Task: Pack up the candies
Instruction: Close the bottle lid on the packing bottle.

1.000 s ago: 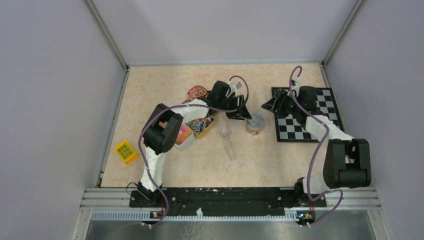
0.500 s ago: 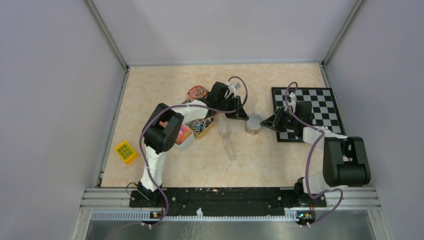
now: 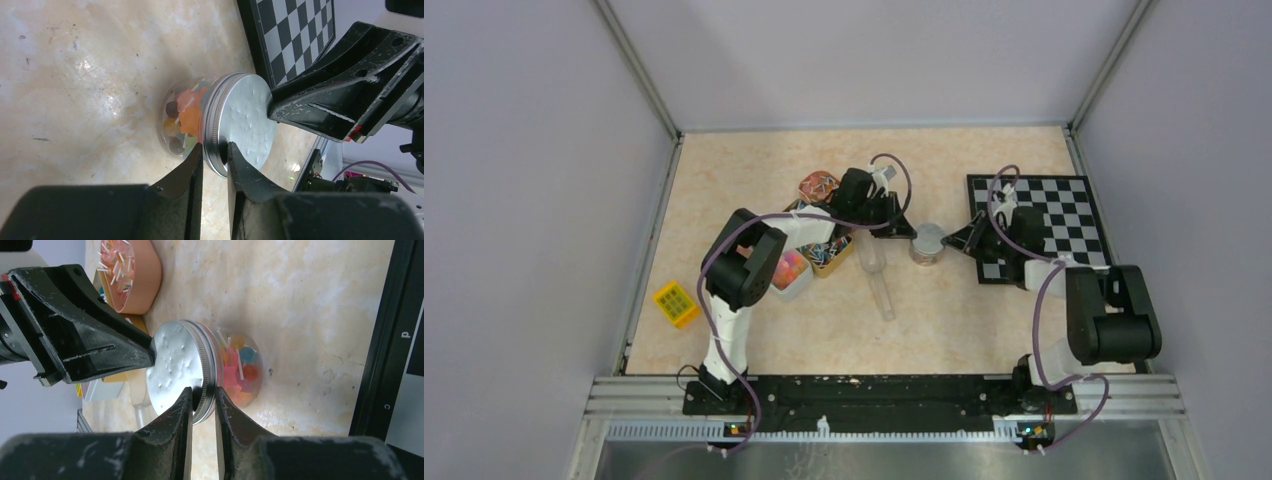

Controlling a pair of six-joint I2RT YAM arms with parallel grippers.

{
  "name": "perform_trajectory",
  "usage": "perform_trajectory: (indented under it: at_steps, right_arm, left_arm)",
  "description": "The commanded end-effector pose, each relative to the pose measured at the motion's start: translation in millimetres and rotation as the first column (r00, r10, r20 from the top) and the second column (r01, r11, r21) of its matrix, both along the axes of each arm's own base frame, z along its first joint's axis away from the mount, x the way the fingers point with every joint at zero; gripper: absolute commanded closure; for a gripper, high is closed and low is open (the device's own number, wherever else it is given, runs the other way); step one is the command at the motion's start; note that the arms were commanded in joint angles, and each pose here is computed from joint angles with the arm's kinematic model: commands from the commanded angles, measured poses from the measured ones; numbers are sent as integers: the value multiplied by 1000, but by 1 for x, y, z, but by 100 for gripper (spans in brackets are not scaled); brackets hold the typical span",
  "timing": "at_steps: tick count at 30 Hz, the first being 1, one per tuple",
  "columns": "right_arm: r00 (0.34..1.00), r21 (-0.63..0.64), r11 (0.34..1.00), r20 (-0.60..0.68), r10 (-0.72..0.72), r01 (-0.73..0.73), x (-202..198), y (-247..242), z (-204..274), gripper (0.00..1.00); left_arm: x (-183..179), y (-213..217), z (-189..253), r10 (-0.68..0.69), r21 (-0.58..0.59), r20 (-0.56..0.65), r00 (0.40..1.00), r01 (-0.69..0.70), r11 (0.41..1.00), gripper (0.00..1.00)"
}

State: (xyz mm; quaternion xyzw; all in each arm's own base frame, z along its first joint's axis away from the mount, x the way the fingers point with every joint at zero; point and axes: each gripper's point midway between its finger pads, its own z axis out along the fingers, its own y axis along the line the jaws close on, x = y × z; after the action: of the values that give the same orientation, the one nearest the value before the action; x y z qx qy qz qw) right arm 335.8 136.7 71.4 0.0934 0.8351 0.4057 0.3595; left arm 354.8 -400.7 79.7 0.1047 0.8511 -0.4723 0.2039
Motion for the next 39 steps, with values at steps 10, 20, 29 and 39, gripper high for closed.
perform_trajectory:
  at_steps: [10, 20, 29, 39]
  right_arm:
    - [1000, -157, 987, -11, 26, -27, 19, -15, 65, 85]
    - [977, 79, 974, -9, 211, -210, -7, 38, 53, 100]
    - [974, 37, 990, -176, 141, -137, -13, 28, -26, 100]
    - [986, -4, 993, -113, 119, -120, 10, 21, 6, 100]
  left_arm:
    - [-11, 12, -35, 39, 176, -76, 996, -25, 984, 57]
    - [-8, 9, -36, 36, 166, -88, 995, -21, 986, 65]
    - [-21, 17, -71, 44, 182, -123, 991, -21, 983, 74]
    - [3, 16, -39, 41, 131, -52, 998, -34, 991, 68]
